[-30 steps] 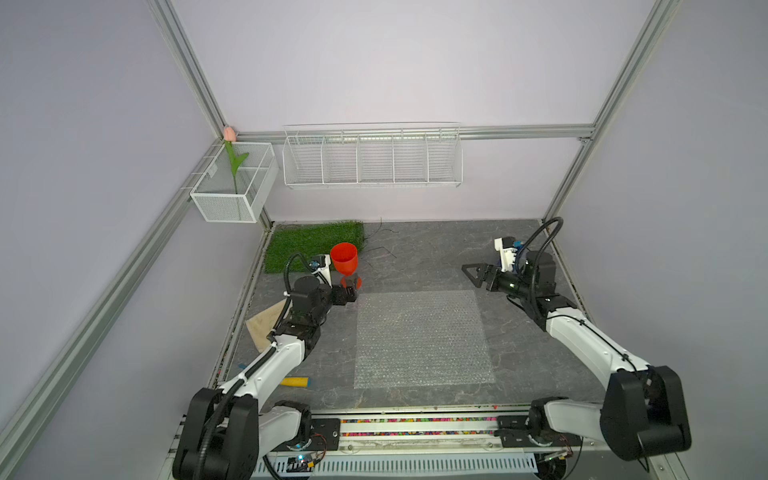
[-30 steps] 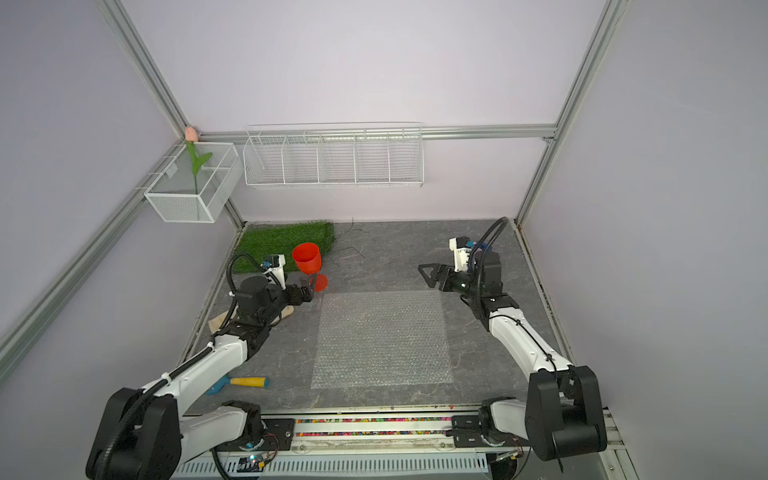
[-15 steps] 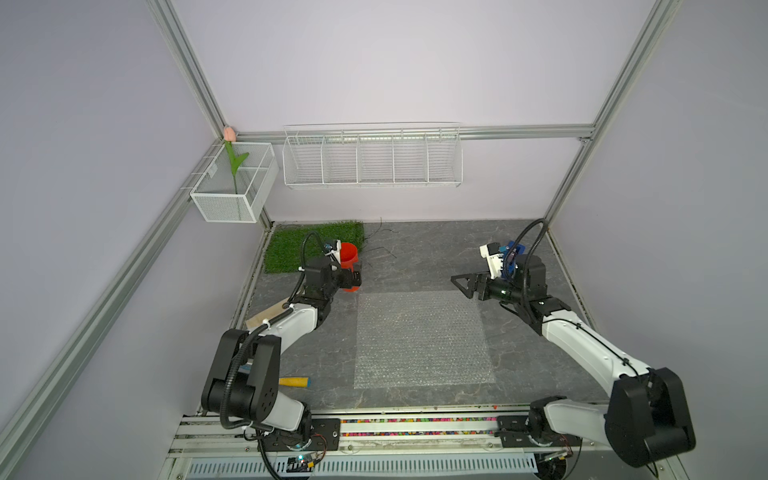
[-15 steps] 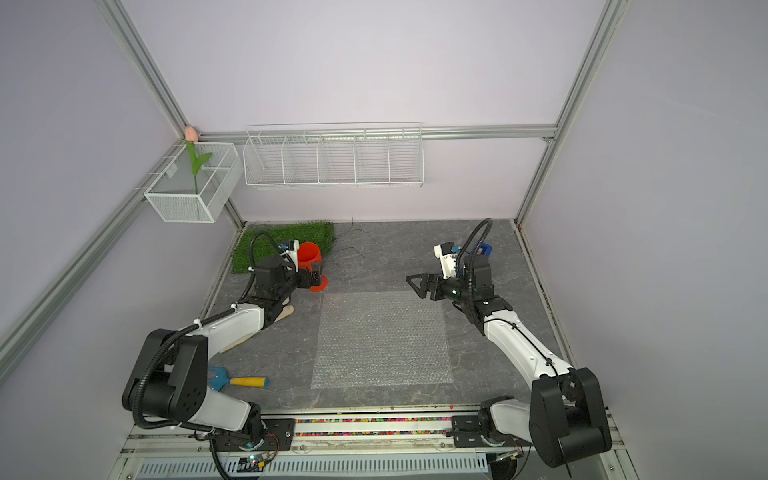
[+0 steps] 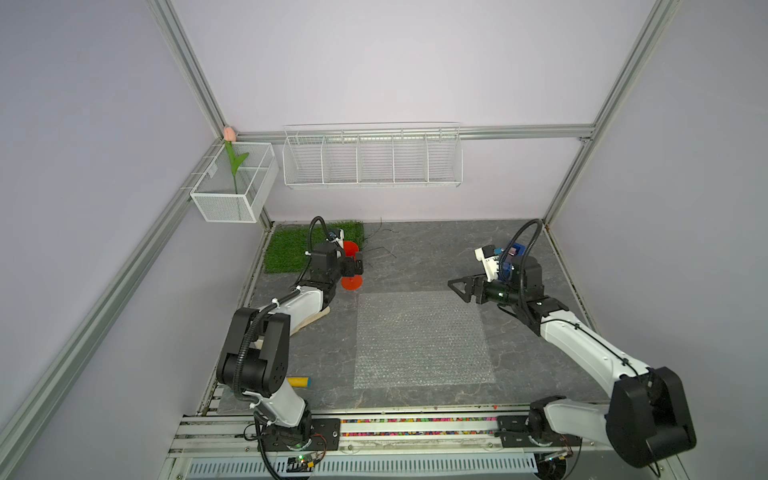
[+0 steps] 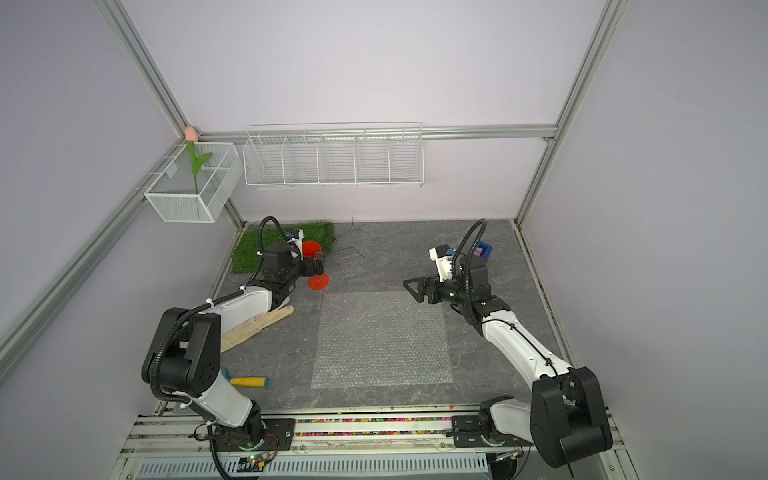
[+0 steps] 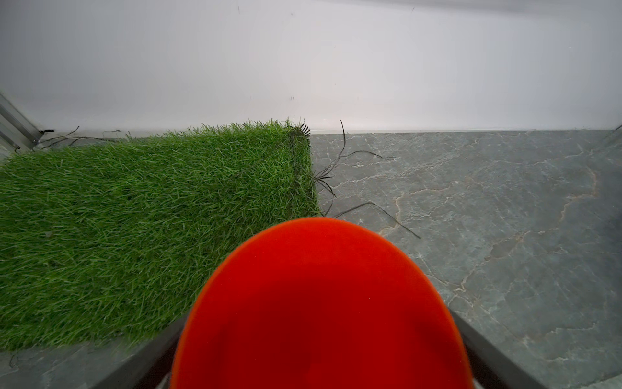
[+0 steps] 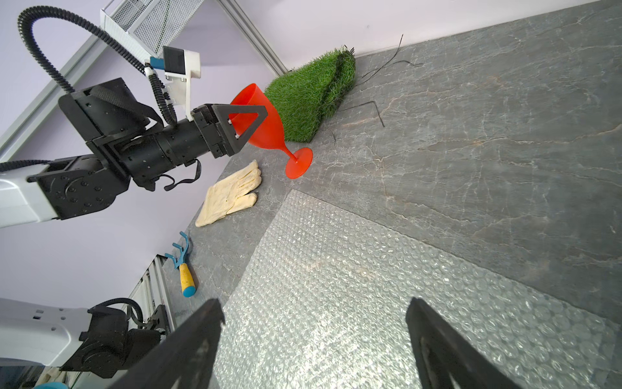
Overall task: Wrap wine glasses in bubble wrap
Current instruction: Pick up the wine glass at the center of the board.
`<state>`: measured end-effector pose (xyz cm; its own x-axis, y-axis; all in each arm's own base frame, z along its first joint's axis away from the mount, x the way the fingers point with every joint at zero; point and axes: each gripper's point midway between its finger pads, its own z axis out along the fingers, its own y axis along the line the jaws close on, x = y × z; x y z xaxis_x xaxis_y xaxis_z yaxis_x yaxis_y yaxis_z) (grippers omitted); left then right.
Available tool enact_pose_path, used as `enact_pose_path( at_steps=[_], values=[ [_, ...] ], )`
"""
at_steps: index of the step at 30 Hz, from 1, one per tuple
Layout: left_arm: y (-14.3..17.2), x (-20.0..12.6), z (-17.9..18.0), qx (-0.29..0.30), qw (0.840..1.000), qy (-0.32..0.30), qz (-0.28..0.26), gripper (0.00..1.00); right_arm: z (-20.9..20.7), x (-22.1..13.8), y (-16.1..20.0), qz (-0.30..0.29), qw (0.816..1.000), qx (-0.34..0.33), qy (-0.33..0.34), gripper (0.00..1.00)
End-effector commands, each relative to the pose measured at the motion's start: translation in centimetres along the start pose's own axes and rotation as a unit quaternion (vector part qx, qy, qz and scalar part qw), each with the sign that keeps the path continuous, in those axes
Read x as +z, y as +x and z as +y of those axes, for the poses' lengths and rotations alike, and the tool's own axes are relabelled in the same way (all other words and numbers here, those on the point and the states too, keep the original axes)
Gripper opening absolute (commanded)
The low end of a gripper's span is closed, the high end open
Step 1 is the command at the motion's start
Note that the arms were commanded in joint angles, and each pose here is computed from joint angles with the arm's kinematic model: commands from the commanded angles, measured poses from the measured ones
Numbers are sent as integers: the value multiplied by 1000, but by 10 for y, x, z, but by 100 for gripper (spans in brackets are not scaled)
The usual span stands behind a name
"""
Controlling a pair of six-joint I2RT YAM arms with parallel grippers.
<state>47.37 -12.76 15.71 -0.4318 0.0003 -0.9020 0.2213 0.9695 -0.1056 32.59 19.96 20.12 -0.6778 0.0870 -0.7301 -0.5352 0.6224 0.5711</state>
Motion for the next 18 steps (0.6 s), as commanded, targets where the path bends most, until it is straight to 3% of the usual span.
enact_pose_path(
  at_steps=[1, 12, 18],
  values=[
    [-3, 6, 1, 6, 1000, -9, 9, 97, 4, 0, -3, 1, 1000, -13, -1, 89],
    [-13, -12, -2, -19, 999, -10, 29, 78, 5, -2, -5, 3, 1000, -13, 13, 89],
    [-33, -60, -20, -9, 999, -29, 28, 74, 16, -1, -1, 21, 1000, -8, 18, 89]
  ],
)
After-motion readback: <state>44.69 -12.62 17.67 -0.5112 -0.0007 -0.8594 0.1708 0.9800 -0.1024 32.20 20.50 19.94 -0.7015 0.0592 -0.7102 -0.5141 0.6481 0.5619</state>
